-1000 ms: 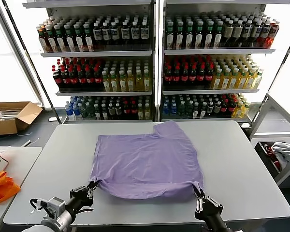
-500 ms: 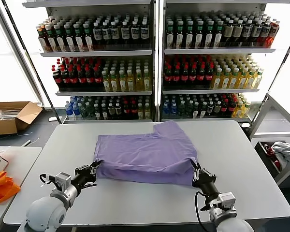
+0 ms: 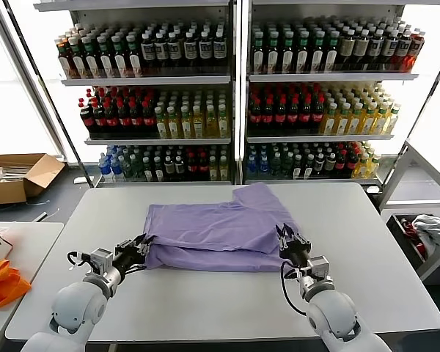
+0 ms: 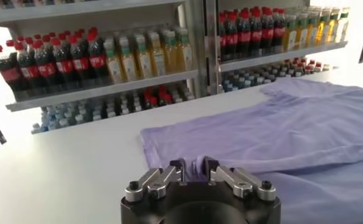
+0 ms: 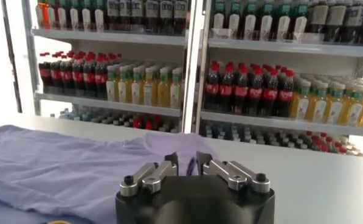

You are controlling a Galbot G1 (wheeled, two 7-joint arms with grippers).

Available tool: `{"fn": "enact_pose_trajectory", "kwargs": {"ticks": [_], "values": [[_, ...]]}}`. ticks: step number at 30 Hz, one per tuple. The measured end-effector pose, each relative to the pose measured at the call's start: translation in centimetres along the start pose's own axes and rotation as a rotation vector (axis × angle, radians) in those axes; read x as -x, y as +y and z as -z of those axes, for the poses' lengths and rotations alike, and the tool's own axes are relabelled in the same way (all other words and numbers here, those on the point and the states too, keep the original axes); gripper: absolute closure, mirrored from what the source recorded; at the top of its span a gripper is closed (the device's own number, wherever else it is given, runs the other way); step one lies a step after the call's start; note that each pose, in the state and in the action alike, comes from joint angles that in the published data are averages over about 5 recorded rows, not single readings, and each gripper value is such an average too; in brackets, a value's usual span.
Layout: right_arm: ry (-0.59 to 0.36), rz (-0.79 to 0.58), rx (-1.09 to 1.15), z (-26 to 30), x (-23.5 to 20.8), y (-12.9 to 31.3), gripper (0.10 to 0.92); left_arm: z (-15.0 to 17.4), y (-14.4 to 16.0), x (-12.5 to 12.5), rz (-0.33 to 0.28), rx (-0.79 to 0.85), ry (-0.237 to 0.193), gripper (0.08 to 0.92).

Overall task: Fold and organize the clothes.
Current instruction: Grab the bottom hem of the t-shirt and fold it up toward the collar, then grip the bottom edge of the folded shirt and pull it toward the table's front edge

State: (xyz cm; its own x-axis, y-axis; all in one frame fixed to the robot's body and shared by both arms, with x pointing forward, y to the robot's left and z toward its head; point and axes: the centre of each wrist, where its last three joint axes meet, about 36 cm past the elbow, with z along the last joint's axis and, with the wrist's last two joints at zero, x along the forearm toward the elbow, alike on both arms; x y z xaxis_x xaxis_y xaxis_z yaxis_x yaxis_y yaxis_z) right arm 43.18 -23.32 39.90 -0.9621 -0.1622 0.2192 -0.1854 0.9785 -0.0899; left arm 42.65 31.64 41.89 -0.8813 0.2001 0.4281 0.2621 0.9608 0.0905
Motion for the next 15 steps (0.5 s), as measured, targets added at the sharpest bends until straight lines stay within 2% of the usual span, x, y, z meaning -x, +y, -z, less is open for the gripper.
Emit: {"fn": "enact_pose_trajectory", "kwargs": {"ticks": [6,10,15], "values": [[0.028,-0.030,0.005,0.0,-1.7,-0.2,0.354,0.1,0.8,-1.0,0.038,0.009,-0.010,0.466],[0.077,-0.059,0.009,-0.3,-3.2,0.2,0.248,-0.2,0.4,-2.0,0.044,0.013,-0.008,0.354],[0.150,-0.094,0.005,-1.2,-4.9,0.7,0.202,-1.3,-0.9,-3.1,0.032,0.007,0.021,0.218]]}}
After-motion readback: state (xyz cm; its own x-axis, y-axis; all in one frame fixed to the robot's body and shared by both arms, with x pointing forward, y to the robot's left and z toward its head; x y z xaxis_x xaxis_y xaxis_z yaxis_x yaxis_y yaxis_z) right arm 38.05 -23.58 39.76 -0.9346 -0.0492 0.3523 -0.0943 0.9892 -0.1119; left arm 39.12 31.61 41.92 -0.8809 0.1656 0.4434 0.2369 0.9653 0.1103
